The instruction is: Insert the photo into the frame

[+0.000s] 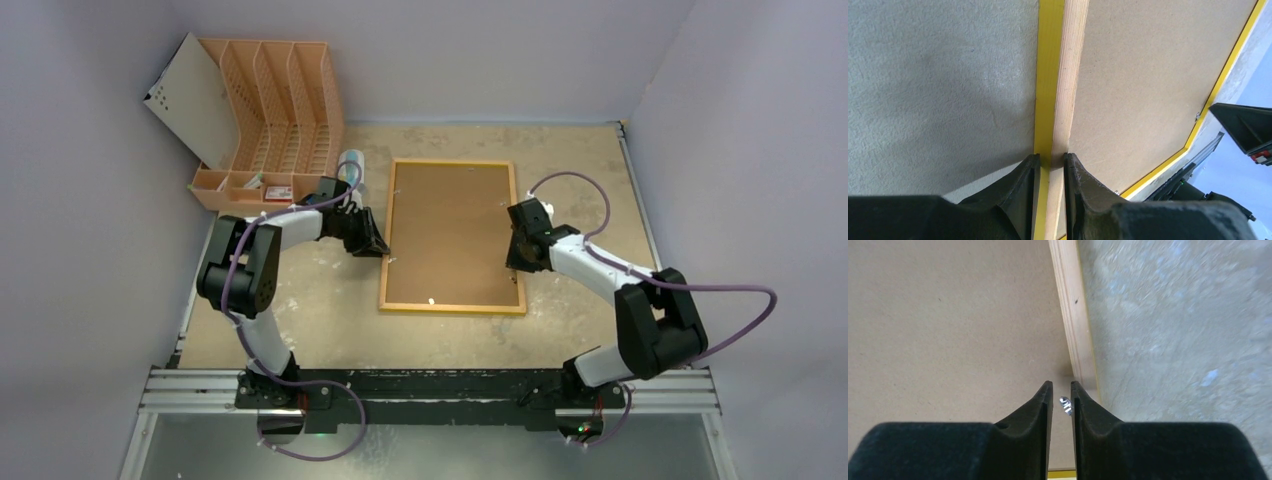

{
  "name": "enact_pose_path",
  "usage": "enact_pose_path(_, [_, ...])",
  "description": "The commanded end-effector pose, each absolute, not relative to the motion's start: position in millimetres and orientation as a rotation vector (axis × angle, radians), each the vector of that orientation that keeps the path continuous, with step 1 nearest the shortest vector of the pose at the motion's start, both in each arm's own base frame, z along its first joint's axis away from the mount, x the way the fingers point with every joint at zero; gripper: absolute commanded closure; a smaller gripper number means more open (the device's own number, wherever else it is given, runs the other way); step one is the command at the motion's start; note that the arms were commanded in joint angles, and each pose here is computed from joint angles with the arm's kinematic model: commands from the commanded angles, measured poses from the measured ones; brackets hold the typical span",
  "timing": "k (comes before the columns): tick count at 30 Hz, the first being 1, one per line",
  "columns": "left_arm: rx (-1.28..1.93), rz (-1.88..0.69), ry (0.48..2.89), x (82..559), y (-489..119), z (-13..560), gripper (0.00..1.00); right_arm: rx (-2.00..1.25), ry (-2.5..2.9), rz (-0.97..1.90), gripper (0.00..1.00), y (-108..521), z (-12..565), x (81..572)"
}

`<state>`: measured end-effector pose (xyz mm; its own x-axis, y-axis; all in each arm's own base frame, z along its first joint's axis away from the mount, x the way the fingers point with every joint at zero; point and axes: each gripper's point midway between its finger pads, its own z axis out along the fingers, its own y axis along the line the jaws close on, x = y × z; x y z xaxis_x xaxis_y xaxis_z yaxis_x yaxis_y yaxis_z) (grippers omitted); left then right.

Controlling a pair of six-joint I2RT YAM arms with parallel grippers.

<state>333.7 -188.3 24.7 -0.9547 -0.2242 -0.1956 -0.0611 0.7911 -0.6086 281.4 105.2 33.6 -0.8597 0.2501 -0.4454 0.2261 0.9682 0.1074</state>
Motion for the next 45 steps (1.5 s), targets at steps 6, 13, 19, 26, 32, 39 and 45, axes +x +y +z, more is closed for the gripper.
enact_pose_path(6, [-0.163,-0.773,2.771,334,-165,19,0.68,0.239,2.467,0.172,0.73,112,91,310])
enact_pose_path(13, [-0.034,-0.776,2.646,349,-174,63,0.59,0.362,2.555,-0.016,0.43,81,65,280])
enact_pose_path(19, [0.100,-0.727,2.551,347,-208,94,0.55,0.403,2.622,0.051,0.39,87,52,263])
enact_pose_path(26, [0.248,-0.989,2.481,329,-289,101,0.55,0.378,2.710,0.235,0.41,112,32,249])
enact_pose_path(32, [0.380,-1.190,2.434,315,-343,98,0.55,0.294,2.760,0.337,0.44,126,20,243])
enact_pose_path(39, [0.487,-1.273,2.387,310,-387,96,0.57,0.224,2.671,0.559,0.55,153,39,253])
enact_pose_path(45, [0.556,-1.323,2.368,300,-408,87,0.60,0.283,2.661,0.435,0.49,138,39,259])
